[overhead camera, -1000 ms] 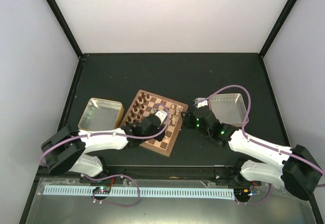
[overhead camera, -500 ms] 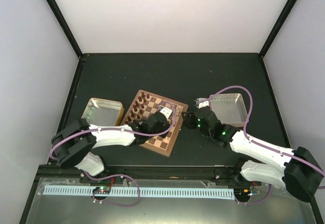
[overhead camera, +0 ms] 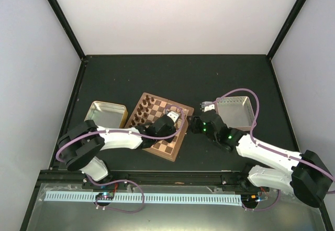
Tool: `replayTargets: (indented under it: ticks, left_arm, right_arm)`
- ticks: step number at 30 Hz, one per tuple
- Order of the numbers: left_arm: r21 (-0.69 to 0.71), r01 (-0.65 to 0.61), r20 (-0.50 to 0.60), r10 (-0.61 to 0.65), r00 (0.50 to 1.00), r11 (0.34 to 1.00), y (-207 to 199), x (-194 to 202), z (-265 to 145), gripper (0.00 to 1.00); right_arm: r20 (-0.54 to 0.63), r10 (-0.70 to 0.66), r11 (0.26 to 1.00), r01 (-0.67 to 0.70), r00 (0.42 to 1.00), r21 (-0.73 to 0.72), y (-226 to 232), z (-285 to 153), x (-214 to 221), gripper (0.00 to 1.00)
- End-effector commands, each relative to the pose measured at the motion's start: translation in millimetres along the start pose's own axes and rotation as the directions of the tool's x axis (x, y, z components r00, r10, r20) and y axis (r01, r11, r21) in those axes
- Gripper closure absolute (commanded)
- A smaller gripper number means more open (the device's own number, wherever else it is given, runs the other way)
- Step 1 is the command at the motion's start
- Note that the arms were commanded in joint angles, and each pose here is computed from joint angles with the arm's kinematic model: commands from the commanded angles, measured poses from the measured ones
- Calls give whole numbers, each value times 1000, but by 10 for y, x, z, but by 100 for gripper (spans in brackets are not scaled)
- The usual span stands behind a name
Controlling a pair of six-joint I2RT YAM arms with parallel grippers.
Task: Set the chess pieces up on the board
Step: Place the chess piece on the chessboard.
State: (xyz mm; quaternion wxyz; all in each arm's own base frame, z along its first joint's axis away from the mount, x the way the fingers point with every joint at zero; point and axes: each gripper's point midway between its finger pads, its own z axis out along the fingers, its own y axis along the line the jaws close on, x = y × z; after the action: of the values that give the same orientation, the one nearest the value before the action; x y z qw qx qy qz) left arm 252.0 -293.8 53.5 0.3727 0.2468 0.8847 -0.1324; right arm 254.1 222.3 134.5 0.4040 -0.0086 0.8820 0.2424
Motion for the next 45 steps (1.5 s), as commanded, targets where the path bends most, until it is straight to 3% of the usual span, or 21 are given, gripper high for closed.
replayTargets:
  ticks: [1, 13, 31, 39, 45]
  left_arm:
    - [2, -7, 7, 7, 1000, 1000, -51, -104, 5, 97]
    - [-12, -11, -14, 11, 1000, 1000, -18, -41, 8, 92]
    - [-2, 17, 23, -17, 1000, 1000, 0, -127, -145, 74]
    - [8, 98, 87, -98, 991, 995, 112, -331, -406, 57]
    - [-10, 229, 61, -228, 972, 973, 348, -332, -522, 56]
  right_arm:
    - [4, 13, 1000, -13, 1000, 2, 3, 20, -24, 42]
    - [-4, 11, 1000, -11, 1000, -8, 40, 52, -26, 42]
    - [5, 13, 1000, -13, 1000, -18, 56, 18, -50, 42]
    - [5, 13, 1000, -13, 1000, -14, 54, 7, -62, 42]
    - [-24, -42, 999, 42, 999, 4, 144, 12, -161, 44]
